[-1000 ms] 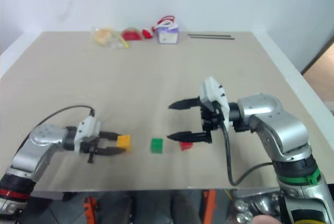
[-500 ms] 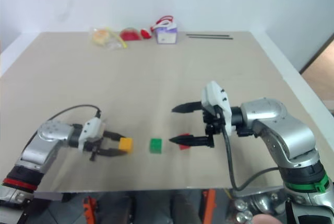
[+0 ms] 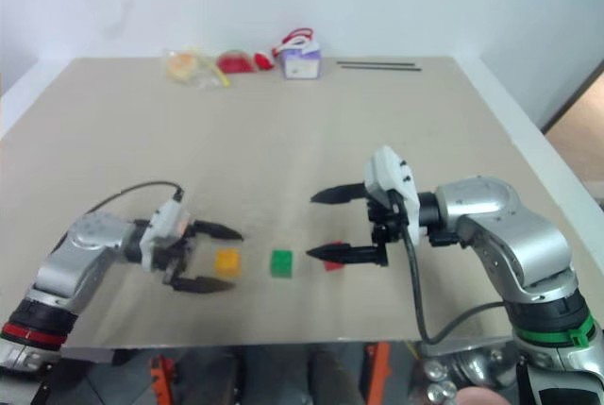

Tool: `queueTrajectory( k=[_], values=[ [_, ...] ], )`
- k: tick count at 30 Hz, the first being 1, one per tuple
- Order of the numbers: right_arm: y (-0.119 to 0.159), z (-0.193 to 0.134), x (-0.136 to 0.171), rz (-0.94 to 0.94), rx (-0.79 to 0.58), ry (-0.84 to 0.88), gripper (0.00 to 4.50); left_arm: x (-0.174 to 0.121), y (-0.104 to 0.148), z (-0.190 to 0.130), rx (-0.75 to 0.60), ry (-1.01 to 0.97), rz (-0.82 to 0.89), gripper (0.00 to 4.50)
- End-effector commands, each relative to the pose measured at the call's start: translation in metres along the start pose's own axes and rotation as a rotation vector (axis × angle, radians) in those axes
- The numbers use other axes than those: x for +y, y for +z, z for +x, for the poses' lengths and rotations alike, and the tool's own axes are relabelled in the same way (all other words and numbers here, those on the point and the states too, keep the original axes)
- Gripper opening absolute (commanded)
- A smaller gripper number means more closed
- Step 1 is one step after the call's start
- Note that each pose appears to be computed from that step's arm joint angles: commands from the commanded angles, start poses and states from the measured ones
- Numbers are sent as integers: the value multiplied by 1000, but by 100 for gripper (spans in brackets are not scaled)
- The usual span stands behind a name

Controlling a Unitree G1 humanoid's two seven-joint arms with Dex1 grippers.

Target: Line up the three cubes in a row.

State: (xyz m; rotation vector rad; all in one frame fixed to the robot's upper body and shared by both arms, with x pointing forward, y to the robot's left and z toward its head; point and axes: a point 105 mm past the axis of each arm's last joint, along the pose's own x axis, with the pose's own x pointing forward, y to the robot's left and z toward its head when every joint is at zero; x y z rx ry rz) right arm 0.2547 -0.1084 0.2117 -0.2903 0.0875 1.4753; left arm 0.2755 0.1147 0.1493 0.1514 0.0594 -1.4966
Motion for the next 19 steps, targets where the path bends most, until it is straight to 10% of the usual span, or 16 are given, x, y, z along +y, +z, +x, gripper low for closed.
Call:
queueTrajectory(
  k=[1, 7, 12, 19],
  values=[
    [22, -10, -5, 0, -139, -67, 450, 14, 48, 0, -184, 117, -70, 448],
    [19, -26, -52, 68, -344, -504, 450, 65, 89, -9, -500, 608, -213, 448],
    [-36, -72, -98, 193, -364, -1146, 450, 96, 43, -50, -362, 1292, -72, 448],
    [-82, -106, -102, 204, -364, -1573, 450, 97, -11, -83, -223, 1620, -64, 448]
  ],
)
